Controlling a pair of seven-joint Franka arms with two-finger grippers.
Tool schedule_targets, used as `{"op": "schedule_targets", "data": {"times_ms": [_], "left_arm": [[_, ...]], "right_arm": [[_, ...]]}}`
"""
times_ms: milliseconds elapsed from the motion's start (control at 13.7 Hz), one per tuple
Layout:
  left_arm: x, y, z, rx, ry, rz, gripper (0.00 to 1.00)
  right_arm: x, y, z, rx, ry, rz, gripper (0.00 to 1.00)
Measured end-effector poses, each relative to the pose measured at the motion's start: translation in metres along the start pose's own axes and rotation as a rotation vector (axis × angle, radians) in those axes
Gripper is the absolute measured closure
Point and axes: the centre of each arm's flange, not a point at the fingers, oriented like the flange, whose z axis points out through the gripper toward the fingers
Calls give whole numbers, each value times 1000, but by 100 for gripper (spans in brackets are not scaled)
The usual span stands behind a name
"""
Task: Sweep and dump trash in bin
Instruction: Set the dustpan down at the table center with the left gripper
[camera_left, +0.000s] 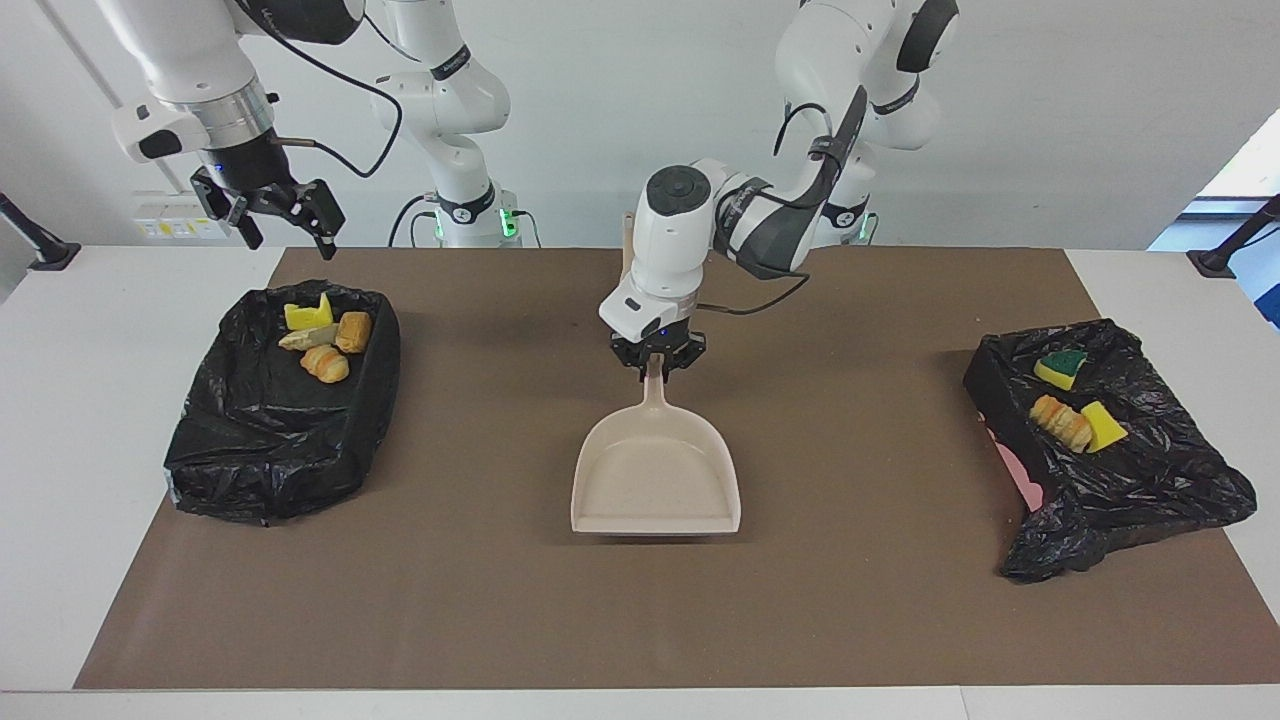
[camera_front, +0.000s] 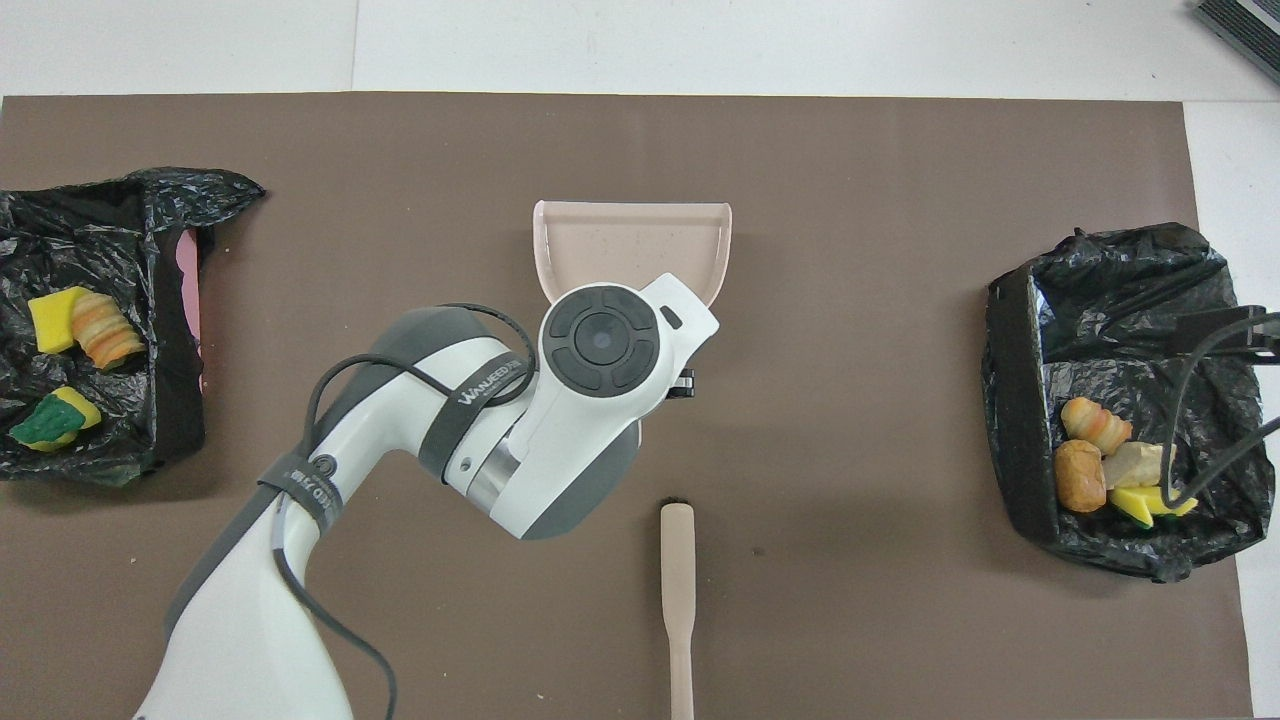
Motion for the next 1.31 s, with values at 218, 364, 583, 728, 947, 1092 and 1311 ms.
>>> {"op": "schedule_targets", "data": {"times_ms": [218,364,583,728,947,1092,1311], "left_arm": [[-1,24,28,3,-24,-5,69],[1,24,30,4,-25,-8,69],[6,17,30,7,-21,-21,64],[10,13,31,12,-20,-29,57],[15,5,27,20,-9,-39,43],[21,-11,3,24,4,-55,18],[8,-50,-38,49,15,-36,0]], "right_arm": [[-23,0,-16,6,-48,28,0],[-29,-2,-21,26,-48,55,0],[-30,-7,-20,29,-49,49,0],[-27,-7,-22,32,-25,50,0],[-27,-8,-22,31,-20,49,0],[-27,-14,-25,30,-10,35,0],[-22,-12,-28,36,34,-29,0]]}}
